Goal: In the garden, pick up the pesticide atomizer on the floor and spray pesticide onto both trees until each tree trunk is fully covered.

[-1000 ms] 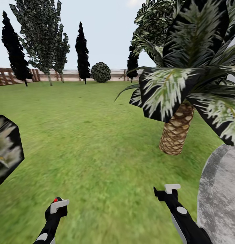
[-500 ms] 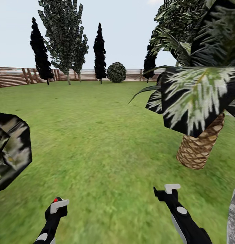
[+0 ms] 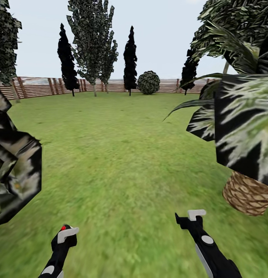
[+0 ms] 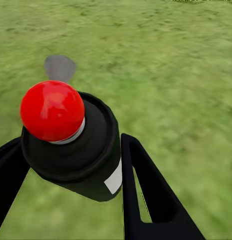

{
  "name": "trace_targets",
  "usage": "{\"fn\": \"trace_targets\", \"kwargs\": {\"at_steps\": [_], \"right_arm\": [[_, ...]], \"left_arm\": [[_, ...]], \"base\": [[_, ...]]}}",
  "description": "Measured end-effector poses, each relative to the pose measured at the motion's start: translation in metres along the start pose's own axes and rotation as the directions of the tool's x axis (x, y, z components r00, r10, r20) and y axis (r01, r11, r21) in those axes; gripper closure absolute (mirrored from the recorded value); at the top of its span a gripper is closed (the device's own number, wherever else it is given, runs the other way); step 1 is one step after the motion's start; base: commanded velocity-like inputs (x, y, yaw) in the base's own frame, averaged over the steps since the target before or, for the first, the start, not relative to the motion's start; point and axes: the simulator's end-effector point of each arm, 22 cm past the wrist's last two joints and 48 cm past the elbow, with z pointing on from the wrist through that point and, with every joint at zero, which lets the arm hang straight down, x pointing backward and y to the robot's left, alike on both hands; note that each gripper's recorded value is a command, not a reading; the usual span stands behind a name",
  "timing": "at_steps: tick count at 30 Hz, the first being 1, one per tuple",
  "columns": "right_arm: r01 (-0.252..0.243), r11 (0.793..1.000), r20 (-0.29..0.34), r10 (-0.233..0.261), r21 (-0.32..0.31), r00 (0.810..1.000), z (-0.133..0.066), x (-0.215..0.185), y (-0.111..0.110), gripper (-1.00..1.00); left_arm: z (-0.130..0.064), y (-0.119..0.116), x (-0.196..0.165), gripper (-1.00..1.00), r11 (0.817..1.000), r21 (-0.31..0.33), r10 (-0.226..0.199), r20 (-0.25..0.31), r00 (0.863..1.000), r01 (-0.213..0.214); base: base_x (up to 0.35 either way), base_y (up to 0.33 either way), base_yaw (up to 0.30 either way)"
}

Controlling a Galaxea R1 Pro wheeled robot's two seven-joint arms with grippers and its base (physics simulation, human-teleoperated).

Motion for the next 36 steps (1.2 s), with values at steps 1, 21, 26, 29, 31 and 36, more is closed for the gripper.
{"fn": "trace_targets", "kwargs": {"at_steps": [1, 21, 26, 29, 31, 36], "right_arm": [[0.000, 1.000, 0.000, 0.000, 0.000, 1.000, 0.0000, 0.0000, 0.0000, -1.00], [0.011, 1.000, 0.000, -0.011, 0.000, 1.000, 0.0000, 0.0002, 0.0001, -1.00], [0.011, 1.000, 0.000, -0.011, 0.000, 1.000, 0.0000, 0.0000, 0.0002, -1.00], [0.011, 1.000, 0.000, -0.011, 0.000, 1.000, 0.0000, 0.0000, 0.0002, -1.00], [0.011, 1.000, 0.000, -0.011, 0.000, 1.000, 0.0000, 0.0000, 0.0002, -1.00], [0.011, 1.000, 0.000, -0.011, 0.000, 1.000, 0.0000, 0.0000, 0.0002, -1.00]], "left_arm": [[0.0000, -0.0001, 0.0000, 1.00, 1.000, 0.000, 0.000, 0.000, 1.000, 0.000], [0.0000, -0.0003, 0.0000, 1.00, 1.000, 0.001, 0.001, 0.000, 1.000, -0.001], [0.0000, -0.0001, 0.0000, 1.00, 1.000, 0.001, 0.001, 0.000, 1.000, -0.001], [0.0000, 0.0002, 0.0000, 1.00, 1.000, -0.001, -0.001, 0.000, 1.000, 0.001], [0.0000, 0.0003, 0.0000, 1.00, 1.000, -0.001, -0.001, 0.000, 1.000, 0.001], [0.0000, 0.0005, 0.0000, 1.00, 1.000, -0.001, -0.001, 0.000, 1.000, 0.001]], "base": [[0.338, -0.073, 0.026], [0.339, -0.013, 0.003], [0.340, 0.000, 0.233], [0.339, 0.000, 0.276], [0.339, 0.000, 0.278], [0.340, 0.000, 0.278]]}}
